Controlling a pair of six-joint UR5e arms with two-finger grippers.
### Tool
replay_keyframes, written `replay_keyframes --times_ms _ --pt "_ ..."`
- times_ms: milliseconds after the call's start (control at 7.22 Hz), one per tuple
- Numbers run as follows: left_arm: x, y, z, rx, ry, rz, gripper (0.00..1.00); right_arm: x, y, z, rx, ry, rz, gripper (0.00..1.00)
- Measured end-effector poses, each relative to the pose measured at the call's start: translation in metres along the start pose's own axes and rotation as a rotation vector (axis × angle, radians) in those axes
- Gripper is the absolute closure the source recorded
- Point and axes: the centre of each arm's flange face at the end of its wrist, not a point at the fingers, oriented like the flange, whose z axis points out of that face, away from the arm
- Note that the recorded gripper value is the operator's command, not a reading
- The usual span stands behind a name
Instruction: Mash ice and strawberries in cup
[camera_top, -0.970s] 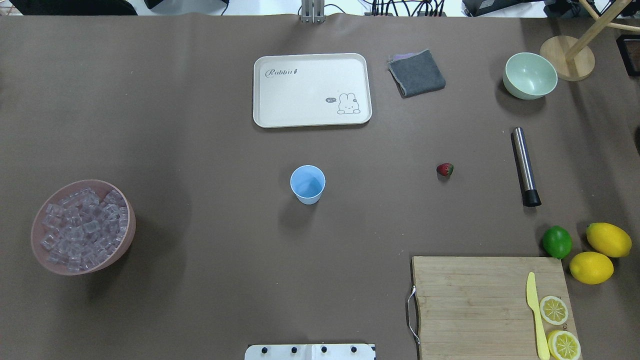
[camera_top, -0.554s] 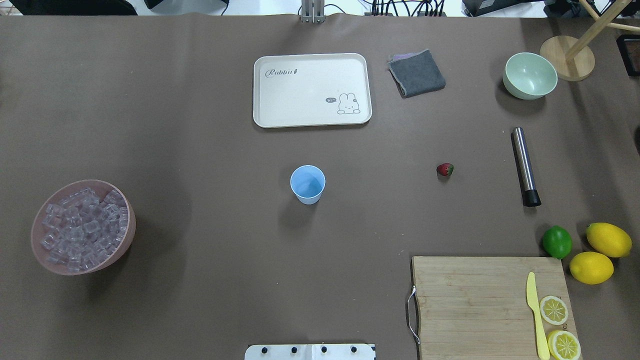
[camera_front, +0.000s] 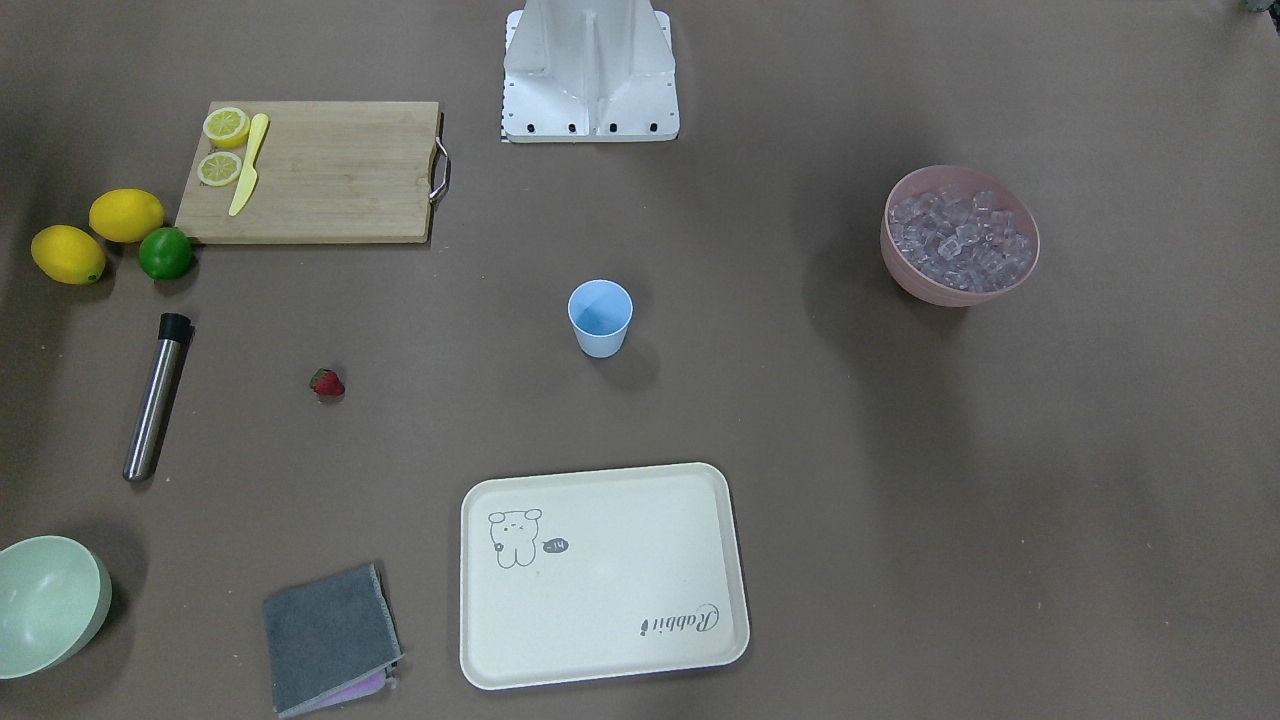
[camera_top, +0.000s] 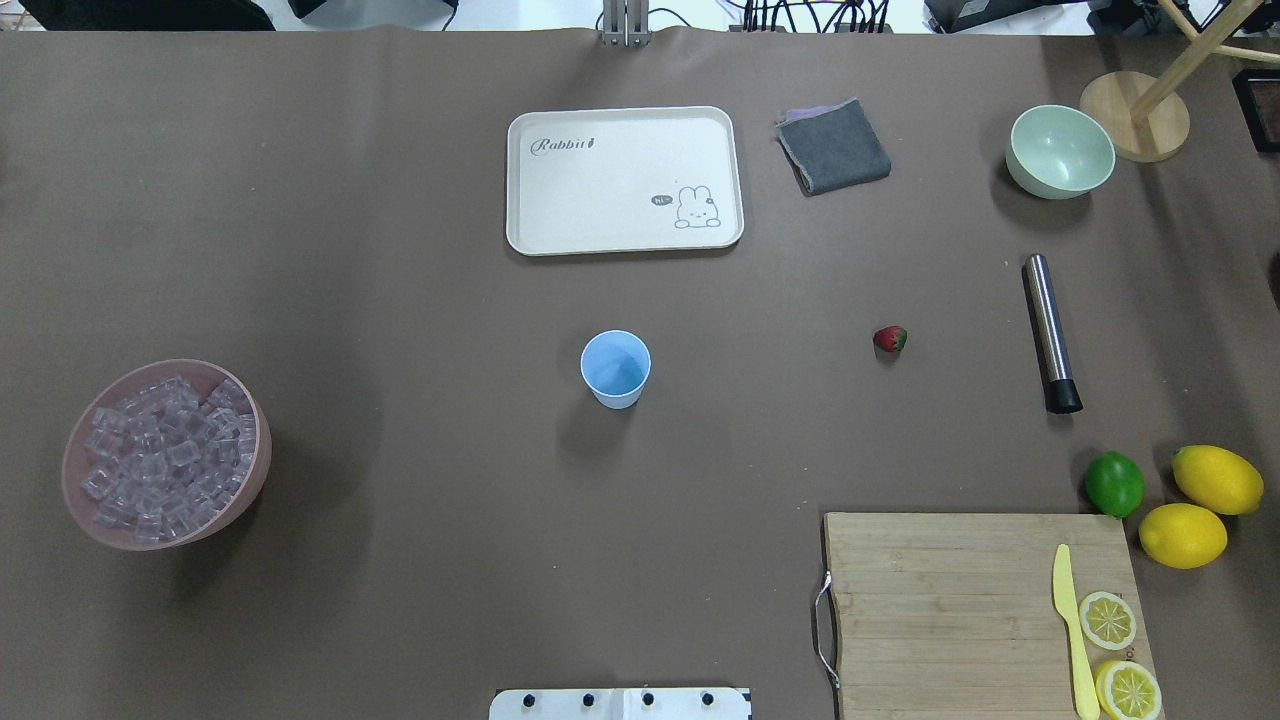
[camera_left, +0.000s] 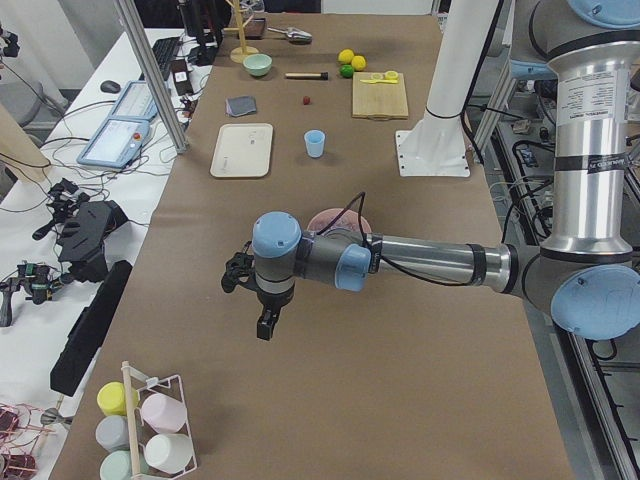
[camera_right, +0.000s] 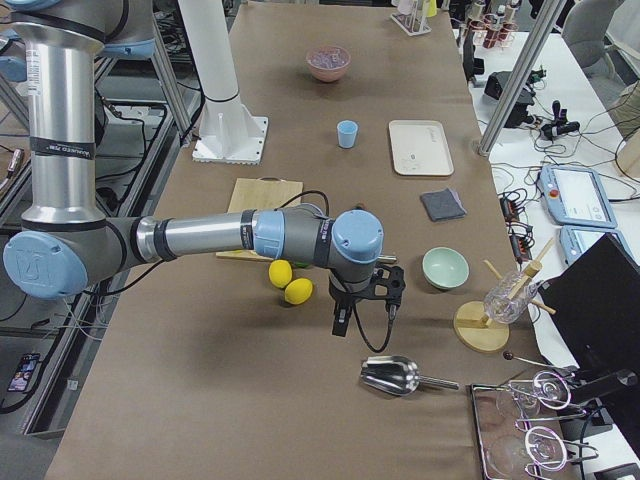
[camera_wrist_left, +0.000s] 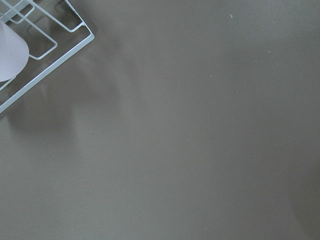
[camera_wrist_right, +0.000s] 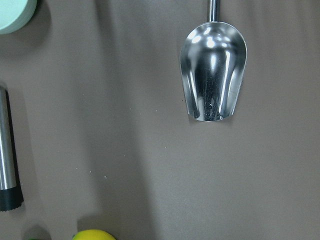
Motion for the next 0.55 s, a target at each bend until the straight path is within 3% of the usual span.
replay_keyframes --times_ms 554 --pt "-0.0014 0.0007 0.0015 -0.003 0.000 -0.002 0.02 0.0000 0.0003 0.0001 0.000 -0.002 0.001 0.00"
